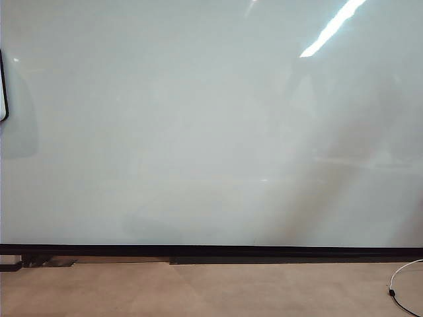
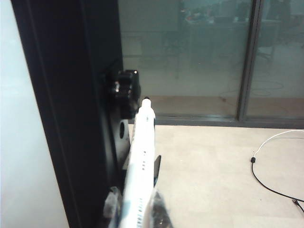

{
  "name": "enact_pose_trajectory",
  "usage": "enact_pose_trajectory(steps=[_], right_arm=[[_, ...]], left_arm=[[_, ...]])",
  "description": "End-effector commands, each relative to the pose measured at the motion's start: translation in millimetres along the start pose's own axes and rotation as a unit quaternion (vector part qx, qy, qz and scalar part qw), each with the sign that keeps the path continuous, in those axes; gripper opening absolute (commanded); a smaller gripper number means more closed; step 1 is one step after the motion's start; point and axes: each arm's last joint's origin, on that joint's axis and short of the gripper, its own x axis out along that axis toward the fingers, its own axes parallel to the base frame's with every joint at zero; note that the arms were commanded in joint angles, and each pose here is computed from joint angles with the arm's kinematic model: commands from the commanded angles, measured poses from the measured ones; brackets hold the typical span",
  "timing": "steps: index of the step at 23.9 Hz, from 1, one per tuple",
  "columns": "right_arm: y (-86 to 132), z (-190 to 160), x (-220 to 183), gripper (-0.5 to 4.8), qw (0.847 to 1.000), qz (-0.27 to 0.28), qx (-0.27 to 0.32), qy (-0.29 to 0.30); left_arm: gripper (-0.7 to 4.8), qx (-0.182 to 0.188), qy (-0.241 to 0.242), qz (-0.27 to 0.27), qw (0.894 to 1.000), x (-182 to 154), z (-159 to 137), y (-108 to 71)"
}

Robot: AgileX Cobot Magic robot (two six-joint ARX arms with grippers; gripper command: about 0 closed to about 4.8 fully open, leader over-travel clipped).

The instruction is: Pick up the pen on the shelf to the right of the whiteboard and draw a straight line.

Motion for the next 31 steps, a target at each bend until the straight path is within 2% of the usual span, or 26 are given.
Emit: enact_pose_trajectory(steps=[1, 5, 12, 15, 17, 20, 22, 27, 31], right_arm=[[1, 3, 1, -0.01, 1.0, 0.011, -0.004, -0.005], [1, 6, 1, -0.01, 1.0, 0.009, -0.011, -0.017], [-9, 19, 9, -0.02, 0.999, -0.002, 0.02, -0.034], [-14, 28, 10, -0.03, 0.998, -0.047, 0.022, -0.04], [-20, 34, 6, -0.03, 0.994, -0.098, 0.022, -0.031], [-30, 44, -8, -0.03, 0.992, -0.121, 0.022, -0.017], [-36, 63, -21, -0.04, 0.993, -0.112, 0.039, -0.018], [-23, 95, -35, -0.05, 0.991, -0.126, 0.02, -0.028], [-6, 113, -50, -0.05, 0.983, -0.178, 0.019, -0.028]], left_arm=[[-0.05, 0.001, 0.002, -0.003, 1.0, 0, 0, -0.1], [-0.05, 0.001, 0.001, -0.003, 1.0, 0, 0, -0.1], [-0.05, 0.001, -0.001, -0.012, 1.0, 0, 1, -0.6], [-0.05, 0.001, -0.001, -0.012, 1.0, 0, 1, -0.6], [-0.05, 0.001, -0.001, -0.012, 1.0, 0, 1, -0.6], [-0.05, 0.001, -0.001, -0.014, 1.0, 0, 1, -0.8], [-0.05, 0.0, -0.003, -0.025, 1.0, 0, 1, -1.4], [-0.05, -0.001, -0.004, -0.025, 1.0, 0, 1, -1.4], [-0.05, -0.001, -0.003, -0.024, 1.0, 0, 1, -1.3]])
